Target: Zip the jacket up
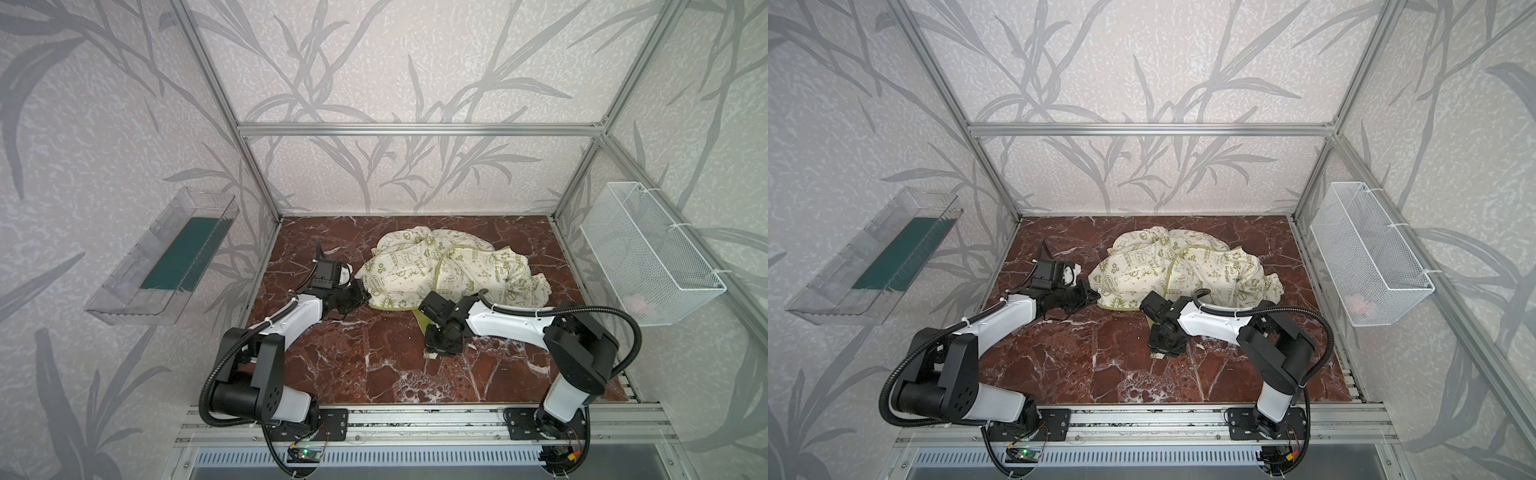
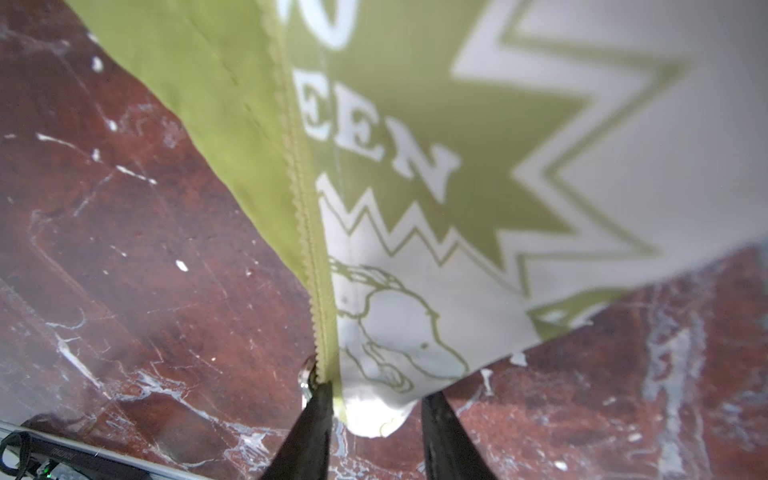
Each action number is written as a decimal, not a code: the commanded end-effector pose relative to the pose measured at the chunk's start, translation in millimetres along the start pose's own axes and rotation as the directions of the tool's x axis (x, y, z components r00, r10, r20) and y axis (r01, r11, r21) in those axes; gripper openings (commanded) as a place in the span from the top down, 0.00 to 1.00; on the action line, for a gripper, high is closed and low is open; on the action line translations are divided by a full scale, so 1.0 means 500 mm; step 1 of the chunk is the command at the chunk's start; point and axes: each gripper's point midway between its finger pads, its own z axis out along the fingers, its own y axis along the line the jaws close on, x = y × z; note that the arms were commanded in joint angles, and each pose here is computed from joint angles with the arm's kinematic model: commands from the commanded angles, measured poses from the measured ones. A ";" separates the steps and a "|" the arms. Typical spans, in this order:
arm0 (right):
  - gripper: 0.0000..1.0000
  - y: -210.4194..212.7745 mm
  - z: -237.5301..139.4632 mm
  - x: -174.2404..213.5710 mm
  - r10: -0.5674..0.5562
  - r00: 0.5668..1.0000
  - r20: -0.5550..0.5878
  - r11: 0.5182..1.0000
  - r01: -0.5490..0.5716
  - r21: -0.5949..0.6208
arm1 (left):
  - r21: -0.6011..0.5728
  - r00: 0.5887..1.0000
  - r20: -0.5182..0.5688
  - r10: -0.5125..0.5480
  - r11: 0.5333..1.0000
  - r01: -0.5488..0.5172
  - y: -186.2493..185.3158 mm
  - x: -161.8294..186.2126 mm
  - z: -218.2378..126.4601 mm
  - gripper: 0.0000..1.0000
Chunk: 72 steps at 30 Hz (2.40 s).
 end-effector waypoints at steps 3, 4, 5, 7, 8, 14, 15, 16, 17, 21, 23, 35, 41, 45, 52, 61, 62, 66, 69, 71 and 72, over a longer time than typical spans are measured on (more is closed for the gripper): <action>0.67 -0.024 0.010 0.005 0.029 0.999 -0.024 0.999 -0.029 0.030 | -0.004 1.000 0.006 0.008 1.000 -0.008 0.003 0.003 0.000 1.00; 0.67 -0.027 0.013 0.005 0.037 0.999 -0.029 0.999 -0.036 0.030 | -0.003 1.000 0.007 0.008 1.000 -0.008 0.002 0.002 0.000 1.00; 0.67 -0.031 0.018 0.004 0.042 0.999 -0.034 0.999 -0.041 0.034 | -0.005 1.000 0.004 0.009 1.000 -0.009 0.002 0.004 0.000 1.00; 0.69 -0.038 0.032 0.007 0.054 0.997 -0.063 0.998 -0.051 0.043 | -0.008 1.000 0.008 0.009 1.000 -0.009 0.003 0.002 -0.001 1.00; 0.71 -0.043 0.043 0.009 0.062 0.994 -0.089 0.997 -0.058 0.050 | -0.011 1.000 0.009 0.011 1.000 -0.011 0.003 0.002 -0.001 1.00; 0.87 -0.052 0.068 0.019 0.041 0.983 -0.177 0.994 -0.022 0.107 | -0.009 0.999 0.034 0.009 1.000 -0.009 -0.003 -0.007 -0.009 1.00; 0.89 -0.054 0.066 0.019 0.028 0.983 -0.182 0.992 -0.005 0.123 | -0.008 0.999 0.041 0.011 1.000 -0.011 -0.004 -0.010 -0.010 1.00; 0.91 -0.055 0.062 0.016 0.012 0.984 -0.180 0.990 0.014 0.142 | -0.008 0.999 0.046 0.015 1.000 -0.014 -0.006 -0.012 -0.012 1.00; 0.94 -0.056 0.058 0.015 -0.005 0.983 -0.181 0.988 0.033 0.154 | -0.007 0.999 0.047 0.023 1.000 -0.022 -0.009 -0.013 -0.014 1.00; 1.00 -0.032 0.026 0.002 -0.080 0.987 -0.137 0.989 0.096 0.116 | -0.009 0.997 0.042 0.071 0.997 -0.070 -0.025 -0.014 -0.029 1.00; 1.00 0.002 0.003 -0.013 -0.123 0.991 -0.060 0.992 0.124 0.005 | 0.022 0.995 0.052 0.091 0.996 -0.092 -0.046 -0.017 -0.040 1.00; 1.00 0.132 -0.211 -0.124 -0.172 0.745 0.644 0.784 0.500 -0.369 | 0.448 0.973 0.185 0.139 0.869 -0.210 -0.296 -0.008 -0.094 1.00; 1.00 0.102 -0.342 -0.142 -0.006 0.474 0.881 0.710 0.622 -0.330 | 0.503 0.980 0.168 0.106 0.846 -0.178 -0.319 0.014 -0.100 1.00; 1.00 0.084 -0.406 -0.136 0.043 0.353 0.934 0.693 0.663 -0.283 | 0.541 0.981 0.159 0.108 0.822 -0.178 -0.331 0.052 -0.097 1.00; 1.00 0.027 -0.457 -0.136 0.093 0.254 0.963 0.743 0.626 -0.236 | 0.406 0.993 0.090 0.074 0.908 -0.105 -0.285 0.068 -0.059 1.00; 1.00 -0.046 -0.362 -0.126 0.082 0.411 0.908 0.811 0.502 -0.300 | -0.028 0.996 0.028 0.089 0.996 -0.088 -0.094 0.093 -0.018 1.00; 1.00 -0.053 -0.351 -0.125 0.096 0.432 0.897 0.814 0.485 -0.321 | -0.039 0.996 0.005 0.093 0.995 -0.092 -0.094 0.095 -0.016 1.00; 1.00 -0.081 -0.317 -0.121 0.111 0.471 0.875 0.836 0.431 -0.339 | -0.058 0.985 -0.135 0.105 0.992 -0.114 -0.092 0.119 0.002 0.74; 1.00 -0.098 -0.303 -0.119 0.116 0.496 0.861 0.852 0.396 -0.343 | -0.099 0.940 -0.296 0.168 0.974 -0.205 -0.083 0.147 -0.006 0.57; 1.00 -0.104 -0.295 -0.115 0.111 0.516 0.849 0.858 0.382 -0.344 | -0.132 0.899 -0.375 0.227 0.946 -0.295 -0.071 0.157 -0.021 0.56; 1.00 -0.105 -0.291 -0.114 0.106 0.526 0.844 0.861 0.376 -0.343 | -0.152 0.886 -0.392 0.247 0.933 -0.327 -0.063 0.159 -0.030 0.55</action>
